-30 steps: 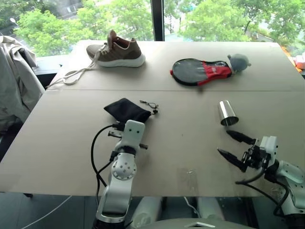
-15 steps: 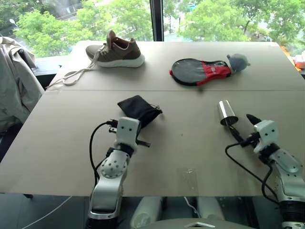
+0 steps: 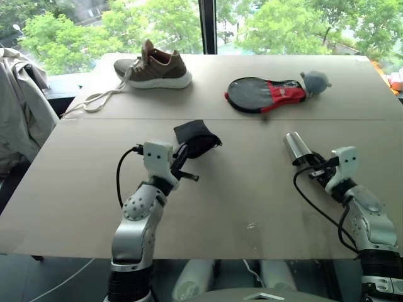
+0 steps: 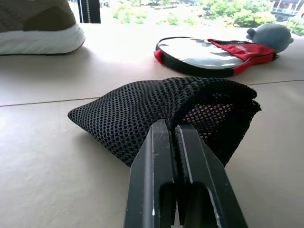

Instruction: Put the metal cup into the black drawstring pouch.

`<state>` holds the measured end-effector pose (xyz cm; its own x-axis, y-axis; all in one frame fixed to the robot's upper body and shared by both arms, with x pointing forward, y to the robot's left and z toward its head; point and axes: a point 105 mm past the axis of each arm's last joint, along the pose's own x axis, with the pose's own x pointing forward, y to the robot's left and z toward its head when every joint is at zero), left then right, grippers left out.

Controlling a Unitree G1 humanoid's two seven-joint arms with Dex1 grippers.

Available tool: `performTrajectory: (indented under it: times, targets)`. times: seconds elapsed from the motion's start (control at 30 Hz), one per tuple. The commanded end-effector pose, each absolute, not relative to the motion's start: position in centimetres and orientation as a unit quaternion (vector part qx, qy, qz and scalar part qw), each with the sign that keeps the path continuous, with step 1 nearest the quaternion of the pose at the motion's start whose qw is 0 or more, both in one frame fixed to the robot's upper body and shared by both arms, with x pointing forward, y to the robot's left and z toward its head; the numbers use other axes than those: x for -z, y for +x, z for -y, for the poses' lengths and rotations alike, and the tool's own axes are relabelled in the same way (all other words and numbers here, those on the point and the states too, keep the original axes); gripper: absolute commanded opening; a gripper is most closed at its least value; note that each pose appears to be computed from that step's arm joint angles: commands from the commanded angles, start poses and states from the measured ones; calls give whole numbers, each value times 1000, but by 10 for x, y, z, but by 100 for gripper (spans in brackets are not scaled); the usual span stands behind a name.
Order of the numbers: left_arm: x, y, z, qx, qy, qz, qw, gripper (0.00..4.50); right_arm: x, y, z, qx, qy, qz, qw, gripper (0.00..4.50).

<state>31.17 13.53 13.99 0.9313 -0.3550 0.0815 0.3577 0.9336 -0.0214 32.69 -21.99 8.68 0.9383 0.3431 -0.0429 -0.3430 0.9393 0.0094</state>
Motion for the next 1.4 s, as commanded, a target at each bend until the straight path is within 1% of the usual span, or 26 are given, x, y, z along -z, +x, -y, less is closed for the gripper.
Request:
performTrajectory:
  times: [0.03,0.1,0.17,0.23,0.33,0.4,0.53,0.7,0.87,0.97,1.07,1.13,1.3,1.37,1.4]
  targets:
    - [-154,321,-123,211,-21,51,976,0,-131,332,197,-234,22,41,971,3]
    - [-160,331,-118,223,-27,54,973,0,-151,323,169,-314,50,65,946,3]
    - [-167,339,-112,237,-32,57,969,0,-167,314,146,-372,56,81,923,3]
    - [-173,343,-107,254,-22,66,965,0,-175,313,132,-390,46,90,915,3]
    - [-182,340,-99,284,-20,81,955,0,-190,313,111,-409,49,114,904,3]
    - [-185,340,-96,289,-20,82,954,0,-196,310,97,-430,47,120,893,3]
    - [-193,337,-91,297,-51,91,949,0,-184,306,84,-458,-10,108,882,3]
    - [-197,333,-86,300,-101,88,945,0,-170,308,82,-457,-52,105,882,3]
    - [-197,330,-82,320,-87,87,939,0,-161,317,83,-437,-88,102,890,3]
    - [-198,324,-74,345,-86,89,930,0,-160,326,86,-405,-79,95,906,3]
    - [-198,312,-63,385,-88,93,914,0,-160,335,90,-376,-74,91,919,3]
    - [-197,304,-56,408,-96,90,903,0,-162,345,92,-337,-57,94,935,3]
    - [-190,294,-47,438,-111,68,889,0,-168,351,73,-317,-18,108,942,3]
    - [-189,295,-47,438,-112,65,889,0,-172,351,64,-310,94,104,940,3]
    - [-189,295,-47,438,-112,65,890,0,-173,350,61,-310,128,100,937,3]
